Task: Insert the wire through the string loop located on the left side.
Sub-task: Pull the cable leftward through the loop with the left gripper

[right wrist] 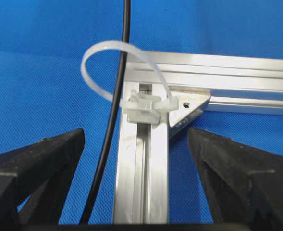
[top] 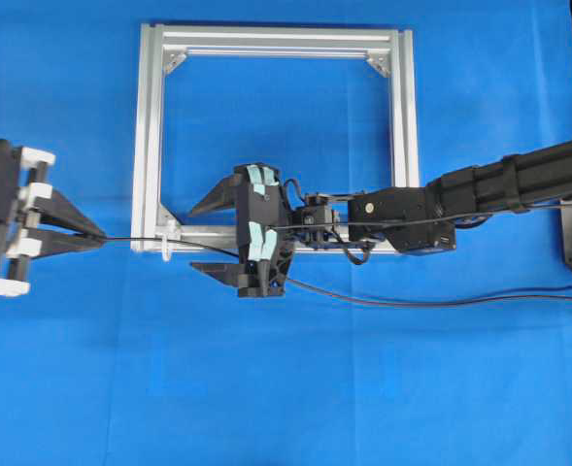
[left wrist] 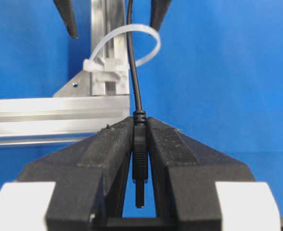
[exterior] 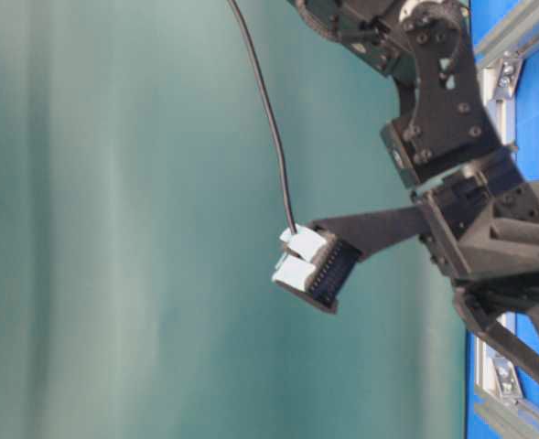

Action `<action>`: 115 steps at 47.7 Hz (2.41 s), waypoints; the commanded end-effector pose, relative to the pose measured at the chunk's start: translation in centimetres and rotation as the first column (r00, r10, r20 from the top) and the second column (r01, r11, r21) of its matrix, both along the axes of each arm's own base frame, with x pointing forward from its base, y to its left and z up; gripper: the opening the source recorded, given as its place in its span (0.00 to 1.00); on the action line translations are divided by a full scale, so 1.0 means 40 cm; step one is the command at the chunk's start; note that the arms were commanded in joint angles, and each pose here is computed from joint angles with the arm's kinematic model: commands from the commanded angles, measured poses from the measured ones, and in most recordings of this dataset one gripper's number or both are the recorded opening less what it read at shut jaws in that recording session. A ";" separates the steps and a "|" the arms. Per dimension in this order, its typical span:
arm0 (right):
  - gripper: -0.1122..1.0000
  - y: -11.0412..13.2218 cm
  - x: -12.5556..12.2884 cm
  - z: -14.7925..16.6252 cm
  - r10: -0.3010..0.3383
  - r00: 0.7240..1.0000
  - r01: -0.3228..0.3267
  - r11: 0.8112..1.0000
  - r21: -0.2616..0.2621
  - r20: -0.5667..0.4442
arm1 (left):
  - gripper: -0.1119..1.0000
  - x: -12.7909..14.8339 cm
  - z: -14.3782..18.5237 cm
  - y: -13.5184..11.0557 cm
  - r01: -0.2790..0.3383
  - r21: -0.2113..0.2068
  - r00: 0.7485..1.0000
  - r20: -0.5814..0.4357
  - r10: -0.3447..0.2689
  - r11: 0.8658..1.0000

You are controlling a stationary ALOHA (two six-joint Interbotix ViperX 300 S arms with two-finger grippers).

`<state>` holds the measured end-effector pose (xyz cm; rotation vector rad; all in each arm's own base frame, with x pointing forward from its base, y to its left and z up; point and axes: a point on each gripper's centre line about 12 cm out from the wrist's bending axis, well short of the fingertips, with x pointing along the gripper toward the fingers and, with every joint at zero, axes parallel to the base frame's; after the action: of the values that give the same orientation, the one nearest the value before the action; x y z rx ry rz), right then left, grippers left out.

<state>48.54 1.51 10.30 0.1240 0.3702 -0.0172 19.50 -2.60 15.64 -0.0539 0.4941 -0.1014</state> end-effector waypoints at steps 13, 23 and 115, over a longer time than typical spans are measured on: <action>0.96 -0.002 -0.005 0.073 -0.001 0.998 0.001 1.000 0.001 0.061 | 0.17 -0.087 0.121 0.006 0.021 -0.031 0.983 0.184 -0.015 0.999; 0.96 -0.002 -0.005 0.074 0.000 0.998 0.000 1.000 -0.002 0.063 | 0.17 -0.113 0.148 0.008 0.029 -0.035 0.976 0.217 -0.021 0.999; 0.96 -0.012 -0.038 0.276 -0.003 0.990 0.002 1.000 0.003 0.138 | 0.80 -0.110 0.146 0.013 0.019 -0.025 0.975 0.222 -0.013 1.000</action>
<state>47.31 1.17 18.62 0.1249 0.2813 -0.0116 14.83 -2.11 20.43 -0.0677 0.3028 -0.1297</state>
